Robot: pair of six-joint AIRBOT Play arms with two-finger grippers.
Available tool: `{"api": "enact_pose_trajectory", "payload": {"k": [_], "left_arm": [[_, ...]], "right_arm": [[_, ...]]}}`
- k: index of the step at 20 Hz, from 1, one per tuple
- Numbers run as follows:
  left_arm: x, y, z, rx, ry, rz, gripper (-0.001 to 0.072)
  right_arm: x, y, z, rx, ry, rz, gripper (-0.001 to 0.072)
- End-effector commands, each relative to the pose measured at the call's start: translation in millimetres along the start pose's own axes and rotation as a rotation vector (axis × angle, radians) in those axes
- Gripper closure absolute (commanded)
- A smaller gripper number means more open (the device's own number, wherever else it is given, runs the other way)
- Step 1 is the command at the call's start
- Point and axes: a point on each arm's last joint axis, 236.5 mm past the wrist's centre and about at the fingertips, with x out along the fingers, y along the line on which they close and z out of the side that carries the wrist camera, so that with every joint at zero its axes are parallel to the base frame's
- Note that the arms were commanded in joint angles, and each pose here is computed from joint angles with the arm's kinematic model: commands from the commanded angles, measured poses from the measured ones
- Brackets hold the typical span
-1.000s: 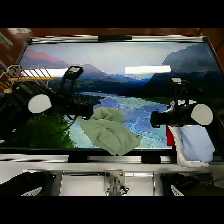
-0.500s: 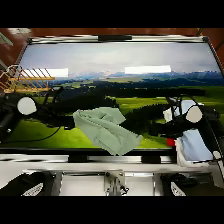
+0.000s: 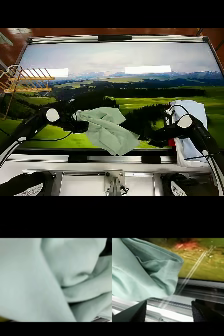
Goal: Fold the shirts.
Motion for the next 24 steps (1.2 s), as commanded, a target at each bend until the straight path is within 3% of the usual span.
{"api": "enact_pose_trajectory", "payload": {"k": [1,7,8,9,10,14,18,21,24], "left_arm": [[7.0,-1.1,10.6,0.046,-0.032,-0.007,0.067],[-23.0,-14.6,29.7,0.128,-0.099,-0.003,0.0671],[-32.4,-17.8,33.6,0.148,-0.118,-0.001,0.0671],[-41.9,-21.9,37.2,0.164,-0.137,-0.002,0.0671],[-53.8,-28.3,41.7,0.18,-0.163,-0.009,0.067],[-140.9,-72.3,71.0,0.361,-0.353,-0.037,0.0671],[-321.9,-140.3,87.3,0.564,-0.749,-0.058,0.0671],[-487.3,-225.6,29.0,0.677,-1.092,-0.344,0.0671],[-563.9,-260.2,-32.3,0.764,-1.224,-0.529,0.0671]], "right_arm": [[19.2,1.9,-0.8,0.042,0.009,0.03,0.0038],[70.3,14.5,8.9,0.009,-0.011,-0.009,0.0039],[73.9,18.0,11.1,0.019,-0.019,0.003,0.0123],[72.8,22.1,12.3,0.011,-0.023,0.017,0.0416],[67.2,26.4,14.8,-0.013,-0.029,0.02,0.0625],[-16.3,81.9,55.1,-0.419,-0.224,0.022,0.0635],[-218.7,175.4,85.1,-0.684,-0.771,0.025,0.0635],[-359.0,254.4,17.1,-0.798,-1.091,0.226,0.0635],[-429.7,292.1,-54.1,-0.895,-1.232,0.396,0.0635]]}}
